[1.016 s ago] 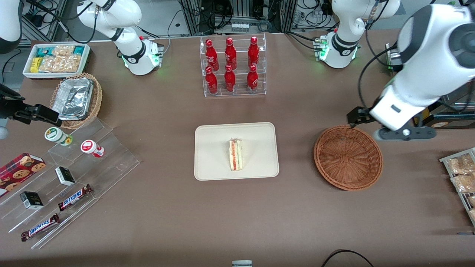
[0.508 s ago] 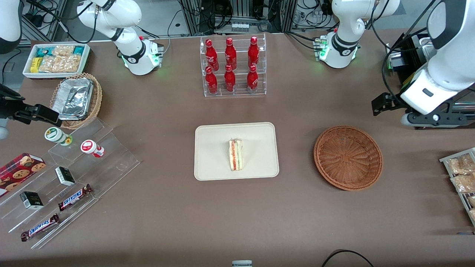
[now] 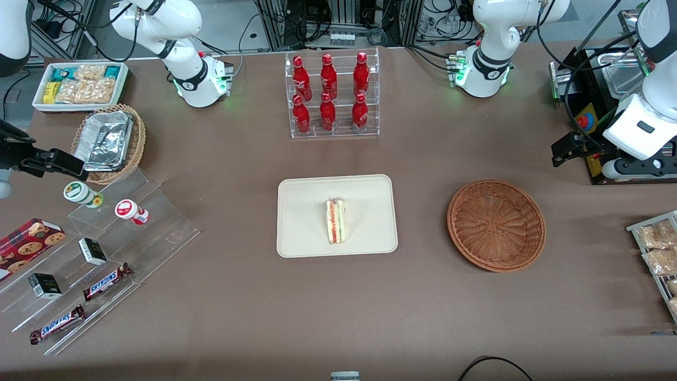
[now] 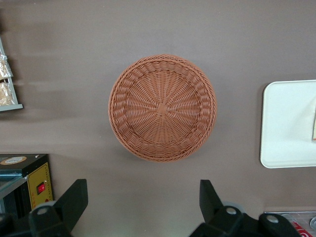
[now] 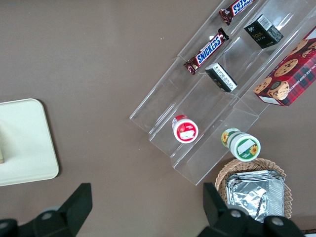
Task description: Place sandwich from basket to tray
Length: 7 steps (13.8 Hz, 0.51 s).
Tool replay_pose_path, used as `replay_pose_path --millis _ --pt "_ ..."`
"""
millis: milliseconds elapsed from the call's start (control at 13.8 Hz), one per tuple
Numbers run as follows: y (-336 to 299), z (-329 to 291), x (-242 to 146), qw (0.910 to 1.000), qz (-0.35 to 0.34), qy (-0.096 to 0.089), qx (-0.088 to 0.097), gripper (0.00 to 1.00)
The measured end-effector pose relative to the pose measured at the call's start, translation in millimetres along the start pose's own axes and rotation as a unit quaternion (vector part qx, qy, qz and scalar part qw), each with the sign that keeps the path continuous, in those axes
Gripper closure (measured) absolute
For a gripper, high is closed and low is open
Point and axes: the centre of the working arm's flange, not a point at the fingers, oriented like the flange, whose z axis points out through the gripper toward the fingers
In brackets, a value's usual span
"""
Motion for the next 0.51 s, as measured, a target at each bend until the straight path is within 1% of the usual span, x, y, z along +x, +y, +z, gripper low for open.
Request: replay_pose_path --millis 290,508 --pt "0 -6 -4 0.9998 0.018 -0.006 0.001 0.0" --pt "-2 -15 -11 0.9998 0.018 -0.011 0.001 0.0"
